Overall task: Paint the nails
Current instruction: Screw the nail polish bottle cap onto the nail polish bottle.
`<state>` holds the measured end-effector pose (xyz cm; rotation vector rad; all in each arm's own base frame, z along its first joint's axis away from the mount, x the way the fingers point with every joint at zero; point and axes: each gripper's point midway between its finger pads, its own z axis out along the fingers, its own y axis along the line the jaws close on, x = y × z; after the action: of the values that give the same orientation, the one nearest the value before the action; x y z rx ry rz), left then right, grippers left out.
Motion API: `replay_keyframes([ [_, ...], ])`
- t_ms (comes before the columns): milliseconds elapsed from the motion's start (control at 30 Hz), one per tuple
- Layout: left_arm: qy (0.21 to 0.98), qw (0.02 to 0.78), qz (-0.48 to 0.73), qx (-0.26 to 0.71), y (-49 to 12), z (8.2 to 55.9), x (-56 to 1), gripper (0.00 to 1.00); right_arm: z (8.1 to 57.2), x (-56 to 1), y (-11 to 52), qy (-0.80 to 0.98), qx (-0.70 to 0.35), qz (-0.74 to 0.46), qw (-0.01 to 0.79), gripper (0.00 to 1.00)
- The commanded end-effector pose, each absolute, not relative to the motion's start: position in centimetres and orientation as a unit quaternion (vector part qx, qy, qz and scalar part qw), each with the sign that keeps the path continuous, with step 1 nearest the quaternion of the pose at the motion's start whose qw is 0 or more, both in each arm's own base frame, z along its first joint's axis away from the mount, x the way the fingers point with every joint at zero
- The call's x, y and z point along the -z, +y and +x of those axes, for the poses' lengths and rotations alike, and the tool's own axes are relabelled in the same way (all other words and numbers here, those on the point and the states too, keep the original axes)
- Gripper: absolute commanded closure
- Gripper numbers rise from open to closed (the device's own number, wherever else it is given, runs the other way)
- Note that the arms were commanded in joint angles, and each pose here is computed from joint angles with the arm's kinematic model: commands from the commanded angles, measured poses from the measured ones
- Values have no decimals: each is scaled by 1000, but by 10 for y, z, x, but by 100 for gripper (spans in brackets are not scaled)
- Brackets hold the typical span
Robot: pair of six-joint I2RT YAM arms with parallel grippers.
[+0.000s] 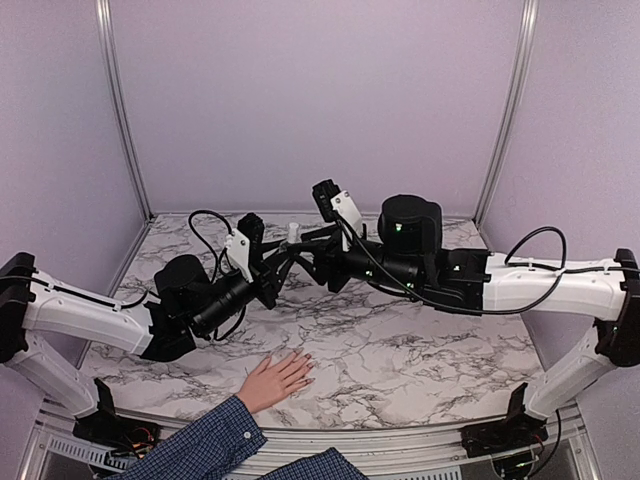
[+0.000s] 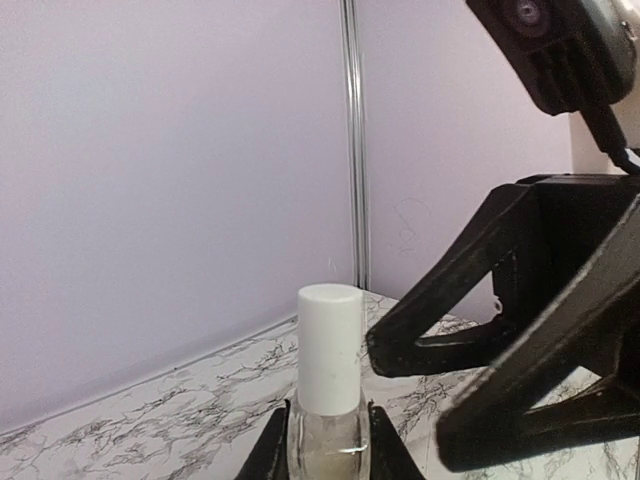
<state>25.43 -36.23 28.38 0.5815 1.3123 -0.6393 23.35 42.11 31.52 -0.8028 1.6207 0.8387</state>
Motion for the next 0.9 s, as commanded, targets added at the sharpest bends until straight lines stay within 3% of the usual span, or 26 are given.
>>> replay_keyframes([
  [0, 562, 725, 240, 316, -354, 250, -314, 100, 218, -344, 410, 653, -368, -352, 561, 51],
  [167, 546, 708, 291, 341, -362, 231, -316, 100, 194, -366, 401, 609, -407, -386, 561, 34],
  [333, 502, 668, 379, 399, -375, 191, -319, 100, 167, -374, 393, 564, -423, -451, 548, 32],
  [600, 407, 557, 504, 520, -383, 112, -323, 100, 99, -381, 384, 441, -468, -584, 495, 39],
  [867, 365, 456, 547, 599, -384, 74, -325, 100, 54, -383, 382, 368, -496, -646, 450, 50],
])
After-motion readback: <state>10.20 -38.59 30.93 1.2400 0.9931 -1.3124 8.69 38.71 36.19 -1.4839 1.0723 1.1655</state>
